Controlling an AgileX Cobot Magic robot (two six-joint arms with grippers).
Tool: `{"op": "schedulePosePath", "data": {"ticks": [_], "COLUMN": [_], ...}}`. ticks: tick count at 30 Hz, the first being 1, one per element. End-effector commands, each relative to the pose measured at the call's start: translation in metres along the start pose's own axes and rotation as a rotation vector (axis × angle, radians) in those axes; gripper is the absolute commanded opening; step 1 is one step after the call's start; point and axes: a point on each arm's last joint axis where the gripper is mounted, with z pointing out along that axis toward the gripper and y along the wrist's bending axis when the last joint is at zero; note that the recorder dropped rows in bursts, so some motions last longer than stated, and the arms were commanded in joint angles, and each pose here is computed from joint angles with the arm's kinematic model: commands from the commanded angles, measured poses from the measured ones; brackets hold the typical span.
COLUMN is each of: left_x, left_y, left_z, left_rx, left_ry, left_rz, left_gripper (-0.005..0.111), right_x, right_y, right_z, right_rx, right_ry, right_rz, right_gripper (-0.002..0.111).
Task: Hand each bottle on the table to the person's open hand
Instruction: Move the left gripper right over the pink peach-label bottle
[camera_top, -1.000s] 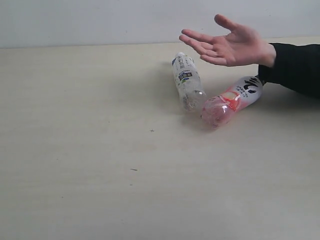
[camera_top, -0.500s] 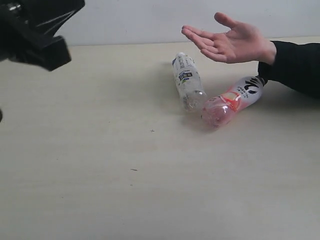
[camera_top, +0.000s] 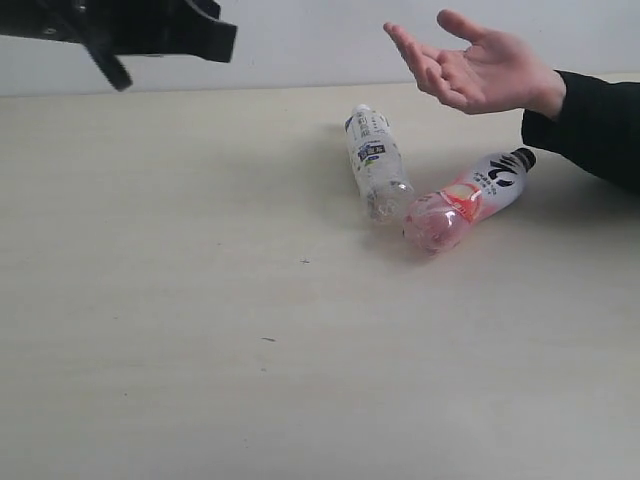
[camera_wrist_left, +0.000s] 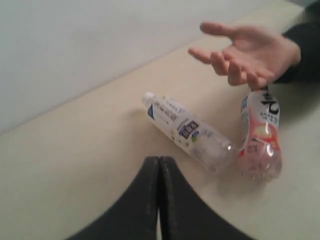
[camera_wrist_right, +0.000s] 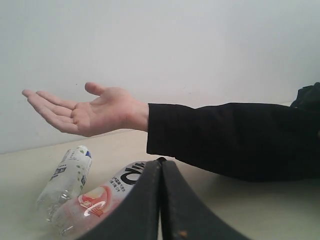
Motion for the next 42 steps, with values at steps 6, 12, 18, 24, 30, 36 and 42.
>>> {"op": "schedulePosePath", "data": {"ticks": [6,12,18,24,30,36,42], "left_x": [0.015,0.03,0.033,0.033,0.031,0.033,0.033], "left_y": [0.0,0.0,0.0,-0.006,-0.017,-0.021,-0.044], "left_z": [0.071,0.092,0.1,0.104,0.118,0.122,0.123], "left_rx": [0.013,-0.01,-0.025,-0.016,0.009,0.021,0.113], "left_ry": [0.265,0.328,0.314,0.308,0.271,0.274,0.254], "left_rz": [-0.147,-0.283,-0.36,-0.474,-0.464,-0.414,-0.015], "left_gripper": [0.029,0.064,0.07,0.072,0.078,0.078,0.078], "right_x": [0.001,0.001,0.001,0.001,0.001,0.001,0.001], "right_y": [0.0,0.0,0.0,0.0,0.0,0.0,0.0], "right_z": [0.0,0.0,0.0,0.0,0.0,0.0,0.0], "right_rx": [-0.004,-0.004,-0.004,-0.004,-0.004,-0.004,-0.004], "right_ry": [-0.011,-0.011,-0.011,-0.011,-0.011,-0.011,-0.011], "right_rz": [-0.003,-0.003,-0.003,-0.003,-0.003,-0.003,-0.003], "right_gripper": [0.0,0.0,0.0,0.0,0.0,0.0,0.0]}}
